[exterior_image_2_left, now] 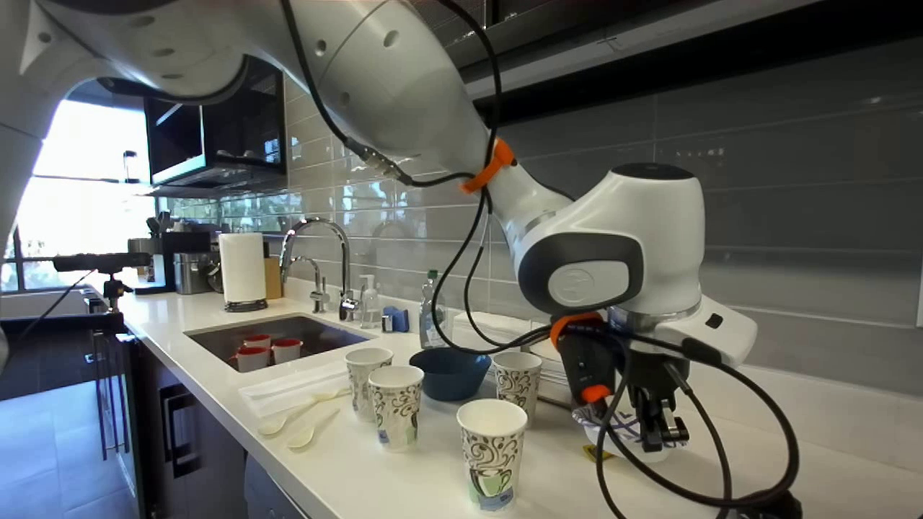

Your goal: Unstack the coffee cups and bowl, then stack them back up using the coffee cup on the far right.

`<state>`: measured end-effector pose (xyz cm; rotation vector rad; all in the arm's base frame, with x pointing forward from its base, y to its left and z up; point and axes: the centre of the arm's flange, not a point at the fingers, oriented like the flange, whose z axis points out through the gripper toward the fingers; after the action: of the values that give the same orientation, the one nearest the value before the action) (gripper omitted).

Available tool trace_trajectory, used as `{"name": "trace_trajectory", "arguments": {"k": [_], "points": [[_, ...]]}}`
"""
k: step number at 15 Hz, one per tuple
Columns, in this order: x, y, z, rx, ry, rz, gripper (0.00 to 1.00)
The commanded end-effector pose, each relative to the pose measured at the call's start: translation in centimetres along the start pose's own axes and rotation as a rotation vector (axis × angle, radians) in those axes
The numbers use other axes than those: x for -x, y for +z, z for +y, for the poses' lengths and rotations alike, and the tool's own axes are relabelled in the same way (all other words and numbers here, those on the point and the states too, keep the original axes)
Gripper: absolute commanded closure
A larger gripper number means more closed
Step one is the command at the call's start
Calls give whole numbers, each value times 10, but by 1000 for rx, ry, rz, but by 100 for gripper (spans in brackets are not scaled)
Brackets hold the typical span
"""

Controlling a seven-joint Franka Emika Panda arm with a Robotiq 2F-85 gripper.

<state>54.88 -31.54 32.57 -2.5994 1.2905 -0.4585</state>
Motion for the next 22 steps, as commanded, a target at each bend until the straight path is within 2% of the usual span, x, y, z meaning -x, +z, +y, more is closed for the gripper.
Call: {"name": "trace_trajectory", "arguments": {"k": [1,3,10,13,14,16,17,18,22], "points": [[-13,14,5,-19,-18,-39,100],[-14,14,7,-8,-20,-55,72],[-8,-27,5,10,-48,28,25],[-6,-49,13,40,-87,23,4],[-2,-57,17,57,-111,20,0],[9,-68,26,110,-159,-2,0],[12,-70,31,156,-193,18,0],[-10,-54,23,106,-142,16,0],[-1,-61,32,139,-172,11,0]]}}
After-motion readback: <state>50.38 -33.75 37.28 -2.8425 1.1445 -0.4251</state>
